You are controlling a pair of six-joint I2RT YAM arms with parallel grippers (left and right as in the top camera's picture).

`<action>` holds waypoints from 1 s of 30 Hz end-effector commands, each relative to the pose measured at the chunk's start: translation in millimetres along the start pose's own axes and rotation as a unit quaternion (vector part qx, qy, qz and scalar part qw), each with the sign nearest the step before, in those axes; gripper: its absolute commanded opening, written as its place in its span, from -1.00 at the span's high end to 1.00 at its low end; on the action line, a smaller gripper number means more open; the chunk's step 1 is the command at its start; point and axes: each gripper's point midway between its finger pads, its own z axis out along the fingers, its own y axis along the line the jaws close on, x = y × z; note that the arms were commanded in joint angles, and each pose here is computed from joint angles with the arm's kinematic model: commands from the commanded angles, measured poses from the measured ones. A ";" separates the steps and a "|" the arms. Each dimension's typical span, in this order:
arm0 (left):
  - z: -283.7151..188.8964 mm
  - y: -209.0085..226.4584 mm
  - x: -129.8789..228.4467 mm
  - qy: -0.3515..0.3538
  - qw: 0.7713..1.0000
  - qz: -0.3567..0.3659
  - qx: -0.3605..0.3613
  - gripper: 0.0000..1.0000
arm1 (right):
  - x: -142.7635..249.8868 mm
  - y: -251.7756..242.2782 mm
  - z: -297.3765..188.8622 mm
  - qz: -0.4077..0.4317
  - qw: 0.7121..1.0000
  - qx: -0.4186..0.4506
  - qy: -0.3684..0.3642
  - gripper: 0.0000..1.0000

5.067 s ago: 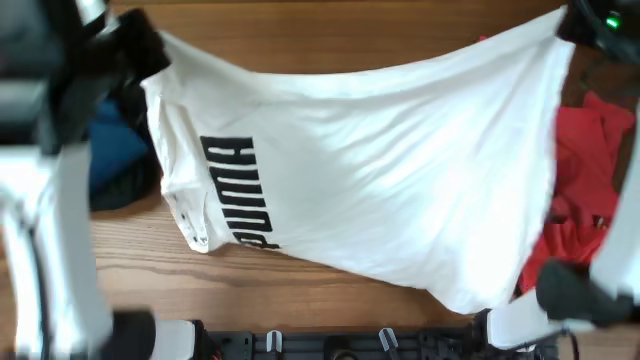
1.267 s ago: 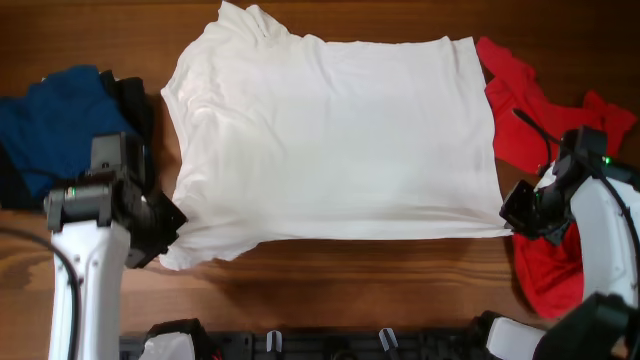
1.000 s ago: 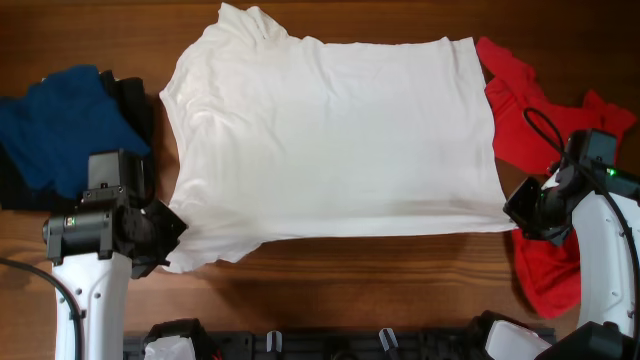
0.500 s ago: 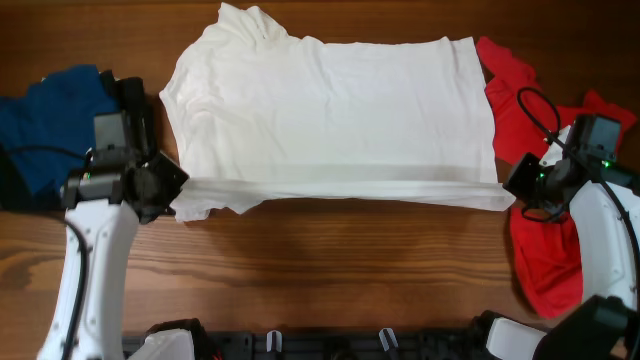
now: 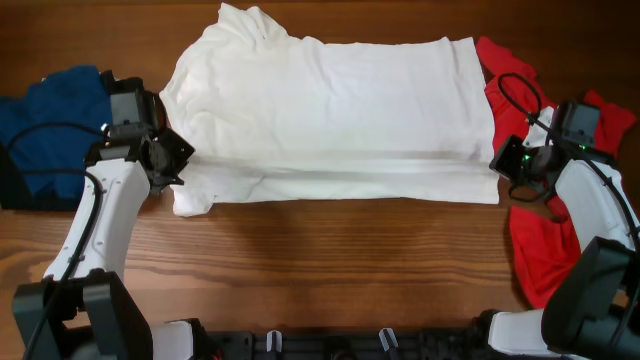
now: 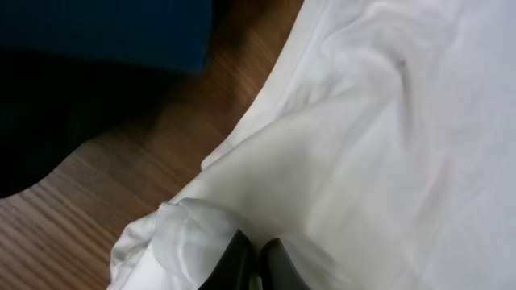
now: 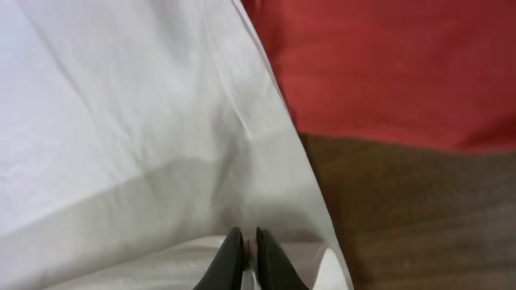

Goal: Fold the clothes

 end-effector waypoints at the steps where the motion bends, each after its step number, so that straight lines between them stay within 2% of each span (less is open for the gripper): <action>1: 2.6 -6.3 -6.1 -0.009 1.000 -0.008 0.018 0.92 | -5.2 2.1 6.3 -0.010 1.000 -0.007 -0.010 0.91; 8: 2.8 -14.9 -11.2 -0.019 0.999 -0.006 0.034 0.88 | -15.9 5.2 11.9 -0.014 0.999 -0.012 -0.029 0.91; 21: 23.1 -16.1 -11.8 -0.013 0.999 -0.006 0.029 0.88 | -12.5 22.4 33.3 -0.041 0.999 -0.022 -0.021 0.91; 25: 29.4 -15.1 -10.6 -0.009 1.000 -0.006 0.025 0.73 | -10.7 21.6 40.4 -0.044 0.999 -0.015 -0.017 0.89; 26: 29.4 -15.2 -10.8 -0.009 1.000 -0.006 0.026 0.73 | -11.4 17.3 41.3 -0.043 0.999 -0.003 -0.019 0.78; 28: 29.4 -15.6 -11.2 -0.010 1.000 -0.006 0.026 0.60 | -12.9 10.2 41.2 -0.037 0.999 0.018 -0.023 0.56; 30: 29.3 -14.8 -10.5 -0.009 1.000 -0.005 0.025 0.24 | -13.0 0.5 40.5 -0.025 0.998 0.045 -0.025 0.37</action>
